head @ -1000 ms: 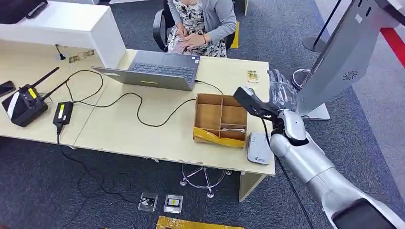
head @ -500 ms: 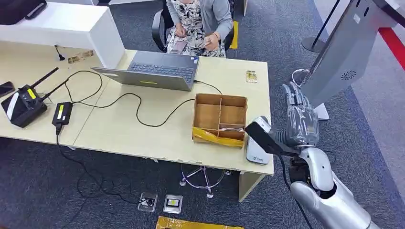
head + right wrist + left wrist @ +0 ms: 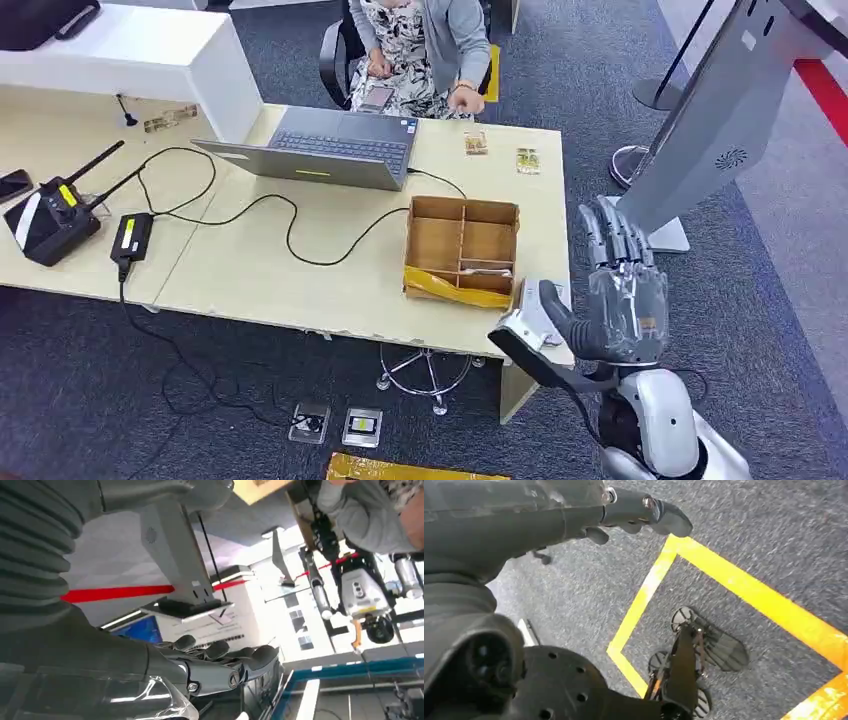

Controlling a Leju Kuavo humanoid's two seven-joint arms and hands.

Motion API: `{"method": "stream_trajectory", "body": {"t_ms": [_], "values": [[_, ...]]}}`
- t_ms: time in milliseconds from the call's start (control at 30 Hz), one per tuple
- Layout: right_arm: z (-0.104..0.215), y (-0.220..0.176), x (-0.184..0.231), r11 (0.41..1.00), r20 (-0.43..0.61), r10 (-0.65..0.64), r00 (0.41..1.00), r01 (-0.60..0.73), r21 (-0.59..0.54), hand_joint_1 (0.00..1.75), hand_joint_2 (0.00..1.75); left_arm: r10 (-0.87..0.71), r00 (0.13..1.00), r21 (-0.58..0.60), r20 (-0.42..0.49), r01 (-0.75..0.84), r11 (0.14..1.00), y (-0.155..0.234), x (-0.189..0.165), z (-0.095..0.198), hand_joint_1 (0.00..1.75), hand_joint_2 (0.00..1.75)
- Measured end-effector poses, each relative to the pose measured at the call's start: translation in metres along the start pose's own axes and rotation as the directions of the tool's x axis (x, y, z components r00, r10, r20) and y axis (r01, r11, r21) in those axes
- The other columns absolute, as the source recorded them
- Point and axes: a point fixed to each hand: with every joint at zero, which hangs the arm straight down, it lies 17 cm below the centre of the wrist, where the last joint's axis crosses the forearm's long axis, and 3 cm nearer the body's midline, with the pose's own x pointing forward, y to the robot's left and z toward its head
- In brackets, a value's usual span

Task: Pass the card to the sensor for recognition and then transmit it.

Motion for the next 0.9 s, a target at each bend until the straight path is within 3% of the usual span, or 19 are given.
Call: {"method": "stream_trajectory", "body": {"t_ms": [400, 633, 900], "values": [[0.011, 0.039, 0.05, 0.993, 0.03, -0.061, 0.998, 0.057, 0.107, 0.0, 1.75, 0.001, 1.0, 0.006, -0.024, 0.0, 1.0, -0.01, -0.005, 0.004, 0.0, 0.0], [0.012, 0.063, 0.067, 0.987, -0.002, -0.021, 1.0, 0.021, 0.156, 0.0, 1.75, -0.011, 0.999, 0.005, -0.036, 0.011, 1.0, -0.015, -0.009, 0.006, 0.0, 0.0], [0.011, 0.095, 0.086, 0.954, -0.055, -0.098, 0.994, 0.109, 0.278, 0.0, 1.75, -0.033, 0.998, -0.007, -0.053, 0.033, 0.999, -0.033, -0.017, 0.013, 0.0, 0.0]]}}
